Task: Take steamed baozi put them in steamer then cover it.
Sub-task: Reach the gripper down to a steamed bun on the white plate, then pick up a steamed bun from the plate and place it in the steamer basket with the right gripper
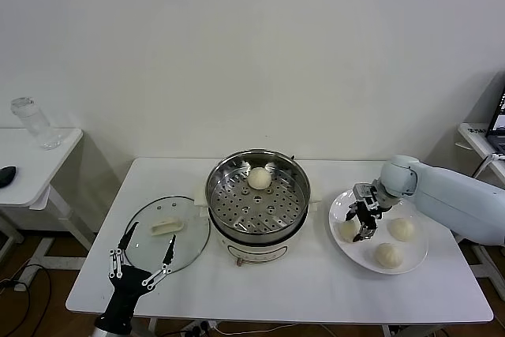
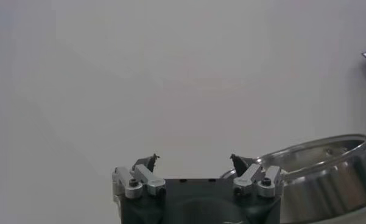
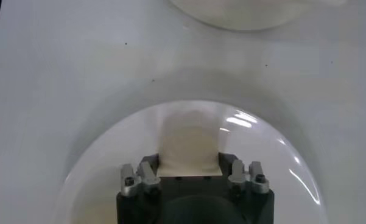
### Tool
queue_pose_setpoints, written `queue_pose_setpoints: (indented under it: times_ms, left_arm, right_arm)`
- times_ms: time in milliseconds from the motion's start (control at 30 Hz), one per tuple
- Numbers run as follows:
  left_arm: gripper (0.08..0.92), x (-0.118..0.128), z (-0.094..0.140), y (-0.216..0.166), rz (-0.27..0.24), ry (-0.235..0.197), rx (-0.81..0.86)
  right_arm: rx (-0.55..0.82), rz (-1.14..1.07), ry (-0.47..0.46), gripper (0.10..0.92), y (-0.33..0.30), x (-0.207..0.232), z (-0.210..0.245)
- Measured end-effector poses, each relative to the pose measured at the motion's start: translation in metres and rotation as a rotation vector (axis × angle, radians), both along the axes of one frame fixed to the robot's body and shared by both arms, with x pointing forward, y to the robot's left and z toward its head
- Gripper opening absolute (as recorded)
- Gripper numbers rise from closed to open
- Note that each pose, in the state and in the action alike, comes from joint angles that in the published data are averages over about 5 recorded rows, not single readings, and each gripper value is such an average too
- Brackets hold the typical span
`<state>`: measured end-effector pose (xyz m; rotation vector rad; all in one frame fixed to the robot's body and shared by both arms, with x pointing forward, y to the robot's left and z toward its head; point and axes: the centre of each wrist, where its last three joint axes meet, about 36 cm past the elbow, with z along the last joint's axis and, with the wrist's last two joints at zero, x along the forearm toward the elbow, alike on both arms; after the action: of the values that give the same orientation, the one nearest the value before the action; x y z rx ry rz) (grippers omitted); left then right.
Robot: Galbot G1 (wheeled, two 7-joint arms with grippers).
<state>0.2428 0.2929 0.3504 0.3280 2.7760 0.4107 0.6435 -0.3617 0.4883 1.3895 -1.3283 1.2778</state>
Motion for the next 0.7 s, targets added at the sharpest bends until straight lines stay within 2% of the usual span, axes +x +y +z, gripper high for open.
queue_pose_setpoints:
  times_ms: [133, 333, 533, 700]
  left_arm:
    - [0.823, 0.002, 0.001, -0.001, -0.003, -0.003, 0.0]
    - [0.823, 0.005, 0.002, -0.002, -0.012, -0.006, 0.001]
    - [0.823, 0.006, 0.002, -0.006, -0.022, -0.009, -0.001]
    - [0.823, 0.006, 0.002, -0.009, -0.033, -0.013, -0.001]
  right_arm:
    - [-0.008, 0.027, -0.013, 0.662, 0.007, 0.013, 0.033]
    - [-0.016, 0.095, -0.051, 0.661, 0.034, 0.035, 0.11]
    - [-0.019, 0.195, -0.087, 0.654, 0.088, 0.047, 0.186]
    - [-0.023, 0.274, -0.11, 0.652, 0.14, 0.048, 0.231]
